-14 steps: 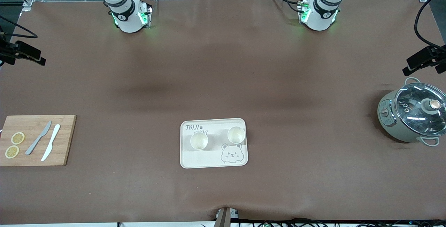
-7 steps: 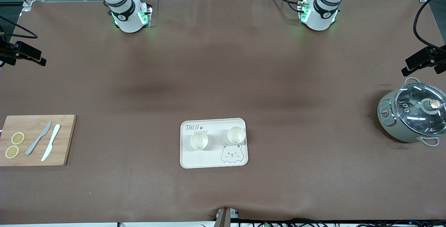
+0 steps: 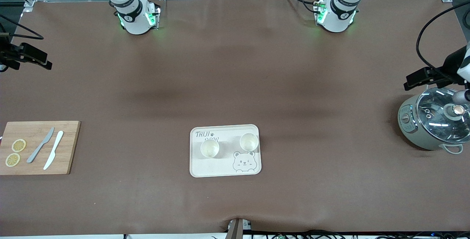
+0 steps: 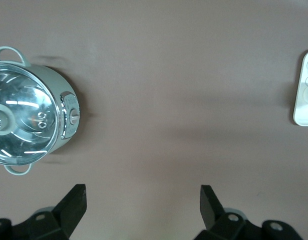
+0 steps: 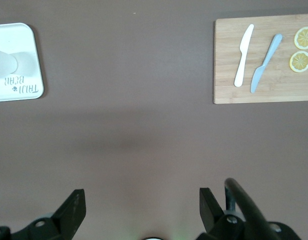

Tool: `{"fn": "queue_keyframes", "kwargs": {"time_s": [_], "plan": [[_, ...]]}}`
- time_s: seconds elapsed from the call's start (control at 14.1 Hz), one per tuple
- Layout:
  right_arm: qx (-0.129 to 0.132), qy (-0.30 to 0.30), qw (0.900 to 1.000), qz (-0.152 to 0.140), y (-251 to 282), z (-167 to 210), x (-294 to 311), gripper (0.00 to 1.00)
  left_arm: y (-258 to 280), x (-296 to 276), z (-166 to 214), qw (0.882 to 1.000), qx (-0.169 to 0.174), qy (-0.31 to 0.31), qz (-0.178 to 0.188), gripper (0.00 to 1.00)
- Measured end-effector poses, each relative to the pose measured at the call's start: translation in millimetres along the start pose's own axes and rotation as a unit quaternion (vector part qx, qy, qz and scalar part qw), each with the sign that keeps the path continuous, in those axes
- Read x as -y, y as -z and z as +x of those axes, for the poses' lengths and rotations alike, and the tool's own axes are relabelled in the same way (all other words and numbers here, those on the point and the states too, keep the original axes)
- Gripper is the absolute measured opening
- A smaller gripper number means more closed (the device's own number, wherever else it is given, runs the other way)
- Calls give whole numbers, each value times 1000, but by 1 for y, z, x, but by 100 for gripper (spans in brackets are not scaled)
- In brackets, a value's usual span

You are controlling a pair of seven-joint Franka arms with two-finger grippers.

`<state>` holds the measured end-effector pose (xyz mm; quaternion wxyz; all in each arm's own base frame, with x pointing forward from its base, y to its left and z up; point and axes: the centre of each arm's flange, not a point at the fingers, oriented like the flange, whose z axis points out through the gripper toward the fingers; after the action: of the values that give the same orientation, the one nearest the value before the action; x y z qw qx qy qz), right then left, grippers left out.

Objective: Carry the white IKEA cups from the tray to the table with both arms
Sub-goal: 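Reach both grippers down to the two white cups on the tray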

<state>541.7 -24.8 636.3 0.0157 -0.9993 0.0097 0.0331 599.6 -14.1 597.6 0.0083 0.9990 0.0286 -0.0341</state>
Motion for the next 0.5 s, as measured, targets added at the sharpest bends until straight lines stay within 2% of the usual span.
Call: {"fn": "queue_keyframes", "kwargs": {"time_s": [0.21, 0.5], "plan": [[-5, -23, 1000, 16, -2, 6, 40, 100, -31, -23, 14, 1000, 20, -16, 8, 100], [-9, -75, 997, 22, -2, 14, 117, 100, -68, -48, 32, 999, 32, -28, 16, 100]]}}
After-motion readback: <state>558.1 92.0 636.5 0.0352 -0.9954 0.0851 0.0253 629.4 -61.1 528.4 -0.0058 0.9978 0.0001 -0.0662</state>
